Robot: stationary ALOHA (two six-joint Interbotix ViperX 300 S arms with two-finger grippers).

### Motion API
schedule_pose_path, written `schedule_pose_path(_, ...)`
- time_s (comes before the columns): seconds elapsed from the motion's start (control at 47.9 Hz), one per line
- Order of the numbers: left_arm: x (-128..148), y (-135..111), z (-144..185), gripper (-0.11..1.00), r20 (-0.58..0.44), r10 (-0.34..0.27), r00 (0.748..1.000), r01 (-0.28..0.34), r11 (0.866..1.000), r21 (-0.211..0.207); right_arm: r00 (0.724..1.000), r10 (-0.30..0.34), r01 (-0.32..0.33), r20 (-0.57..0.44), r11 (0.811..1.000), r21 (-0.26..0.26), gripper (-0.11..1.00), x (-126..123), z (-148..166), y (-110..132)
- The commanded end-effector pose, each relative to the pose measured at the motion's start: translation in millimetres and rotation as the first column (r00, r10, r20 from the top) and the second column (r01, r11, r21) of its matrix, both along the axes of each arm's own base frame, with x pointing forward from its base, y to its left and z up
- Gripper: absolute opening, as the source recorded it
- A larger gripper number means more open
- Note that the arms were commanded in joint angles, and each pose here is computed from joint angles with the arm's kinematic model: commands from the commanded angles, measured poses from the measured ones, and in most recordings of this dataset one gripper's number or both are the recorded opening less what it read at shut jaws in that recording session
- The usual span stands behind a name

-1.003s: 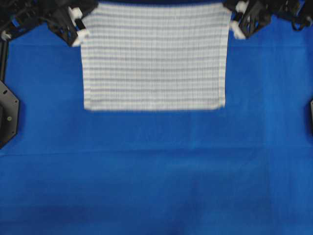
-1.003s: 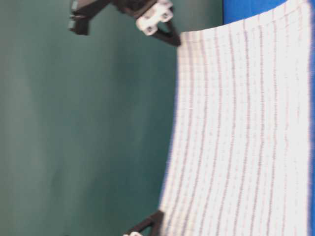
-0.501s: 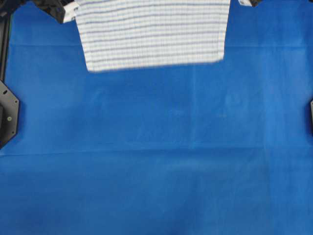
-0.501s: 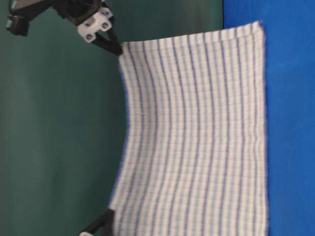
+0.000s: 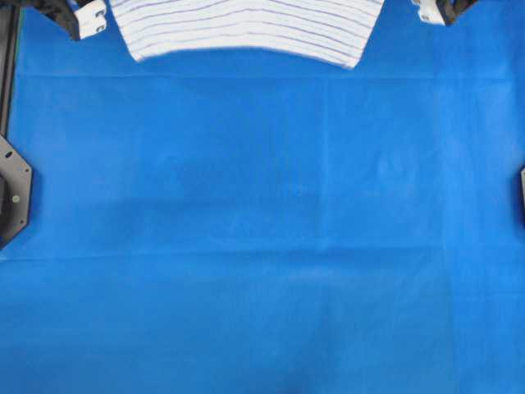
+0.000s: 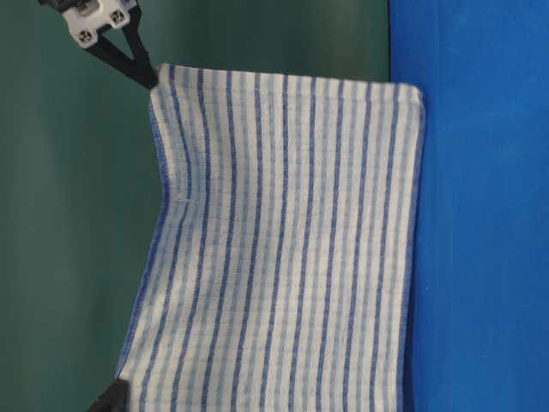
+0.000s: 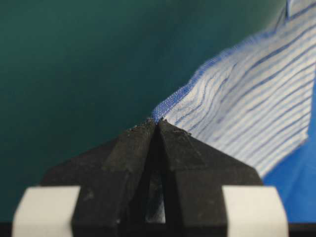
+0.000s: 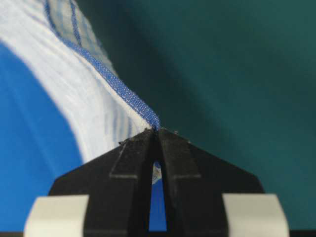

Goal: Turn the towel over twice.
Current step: 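Lift the far corners with both grippers and raise the towel high, then swing the held edge forward and lay the towel flat on the table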

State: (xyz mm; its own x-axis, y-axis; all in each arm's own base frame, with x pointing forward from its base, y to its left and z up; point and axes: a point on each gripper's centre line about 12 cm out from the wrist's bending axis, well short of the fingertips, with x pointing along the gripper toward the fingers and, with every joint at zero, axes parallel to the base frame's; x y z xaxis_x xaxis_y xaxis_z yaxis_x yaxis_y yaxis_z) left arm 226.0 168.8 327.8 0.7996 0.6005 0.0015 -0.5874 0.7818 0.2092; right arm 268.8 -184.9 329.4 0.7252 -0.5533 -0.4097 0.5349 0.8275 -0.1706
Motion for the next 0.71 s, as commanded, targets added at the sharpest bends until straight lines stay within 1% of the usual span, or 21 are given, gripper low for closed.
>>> schedule_pose_path(0.0, 1.9, -8.2, 4.1, 0.02, 0.007, -0.028, 1.0, 0.028, 1.0, 0.003, 1.0, 0.024, -0.024, 0.011, 1.0, -0.007, 0.06, -0.9, 8.5, 11.5)
schedule_pose_path(0.104, 5.5, -21.6, -4.0, 0.02, -0.018, -0.075, 0.997, 0.075, 0.997, -0.019, 0.998, 0.063, -0.063, -0.02, 0.998, 0.013, 0.06, 1.6, 4.2, 26.7)
schedule_pose_path(0.251, 5.4, -39.0, -20.2, 0.02, -0.044, -0.131, 0.99, 0.129, 0.991, -0.039, 0.992, 0.121, -0.12, -0.039, 0.992, 0.04, 0.06, 5.8, 0.2, 48.2)
schedule_pose_path(0.418, 2.6, -58.0, -42.9, 0.02, -0.081, -0.191, 0.978, 0.186, 0.98, -0.074, 0.982, 0.184, -0.179, -0.051, 0.979, 0.093, 0.06, 12.2, -5.5, 75.2)
schedule_pose_path(0.543, 1.7, -73.6, -58.2, 0.02, -0.082, -0.244, 0.966, 0.233, 0.964, -0.127, 0.969, 0.237, -0.226, -0.068, 0.964, 0.14, 0.06, 16.9, -12.9, 97.9)
schedule_pose_path(0.627, 3.5, -86.2, -68.3, 0.02, -0.096, -0.293, 0.951, 0.277, 0.949, -0.152, 0.955, 0.283, -0.265, -0.09, 0.949, 0.174, 0.06, 19.3, -22.2, 116.0)
schedule_pose_path(0.689, 4.9, -99.0, -77.6, 0.02, -0.115, -0.342, 0.932, 0.321, 0.932, -0.169, 0.944, 0.311, -0.286, -0.106, 0.937, 0.201, 0.06, 19.5, -30.8, 128.3)
